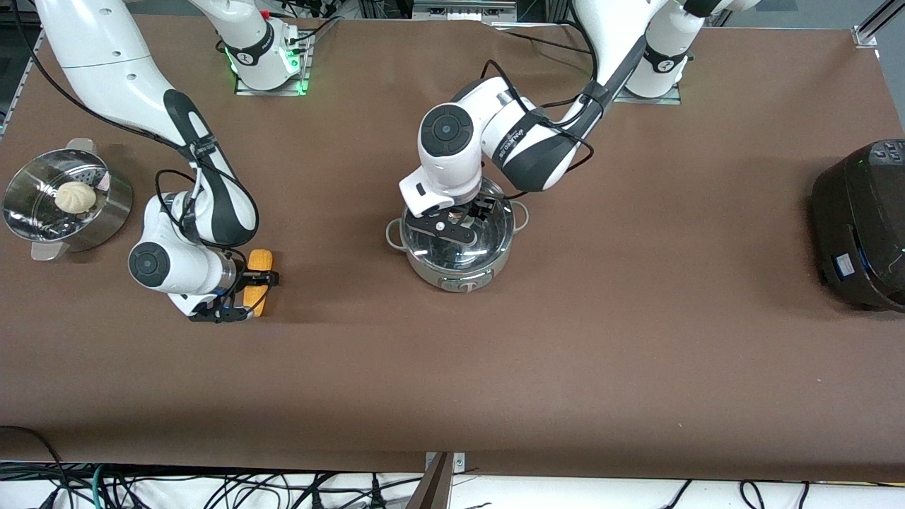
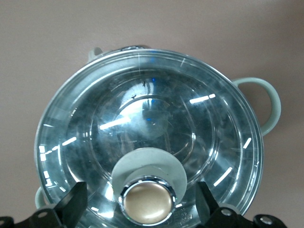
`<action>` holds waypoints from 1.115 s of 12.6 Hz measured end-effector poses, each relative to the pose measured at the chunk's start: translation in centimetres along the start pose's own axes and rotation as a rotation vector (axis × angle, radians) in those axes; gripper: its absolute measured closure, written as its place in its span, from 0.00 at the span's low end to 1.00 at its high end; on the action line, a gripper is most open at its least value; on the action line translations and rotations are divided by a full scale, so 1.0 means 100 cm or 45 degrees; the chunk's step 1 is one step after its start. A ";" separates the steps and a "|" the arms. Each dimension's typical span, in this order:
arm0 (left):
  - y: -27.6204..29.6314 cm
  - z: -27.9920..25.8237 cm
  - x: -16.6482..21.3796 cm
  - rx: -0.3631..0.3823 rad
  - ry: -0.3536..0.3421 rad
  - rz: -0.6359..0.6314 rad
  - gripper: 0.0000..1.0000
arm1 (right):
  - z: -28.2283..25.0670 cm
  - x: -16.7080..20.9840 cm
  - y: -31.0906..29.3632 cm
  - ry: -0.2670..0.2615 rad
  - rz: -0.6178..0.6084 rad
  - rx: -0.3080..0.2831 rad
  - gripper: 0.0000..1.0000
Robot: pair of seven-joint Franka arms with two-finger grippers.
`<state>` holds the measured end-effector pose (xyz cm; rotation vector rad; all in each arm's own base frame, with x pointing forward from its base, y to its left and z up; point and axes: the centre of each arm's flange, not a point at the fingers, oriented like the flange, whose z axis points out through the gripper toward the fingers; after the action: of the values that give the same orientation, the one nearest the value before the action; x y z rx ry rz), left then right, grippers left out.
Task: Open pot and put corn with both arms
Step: 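Grasp the lid knob with the left gripper while the right gripper grasps the corn, then lift the lid aside with the left gripper while the right gripper carries corn over pot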
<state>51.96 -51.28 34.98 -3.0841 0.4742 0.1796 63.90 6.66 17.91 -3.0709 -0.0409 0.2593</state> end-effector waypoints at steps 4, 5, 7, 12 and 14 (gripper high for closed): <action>0.002 0.001 -0.001 0.001 -0.002 0.027 0.18 | -0.004 0.001 -0.002 0.010 -0.004 0.002 0.55; 0.002 0.001 -0.001 0.001 -0.002 0.036 0.30 | -0.011 0.002 -0.010 0.020 -0.018 0.007 0.55; 0.003 0.000 -0.001 -0.001 -0.001 0.041 0.50 | -0.042 0.001 -0.028 0.036 -0.054 0.007 0.63; -0.035 -0.048 0.003 -0.033 -0.070 -0.047 0.50 | -0.173 -0.027 -0.072 0.034 -0.140 0.012 0.67; -0.099 -0.110 0.001 -0.011 -0.112 -0.141 0.50 | -0.192 -0.034 -0.082 0.032 -0.158 0.014 0.67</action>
<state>56.28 -42.28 45.83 -3.0840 0.2992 0.3146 63.62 13.60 37.90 -3.0444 -0.2277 0.2134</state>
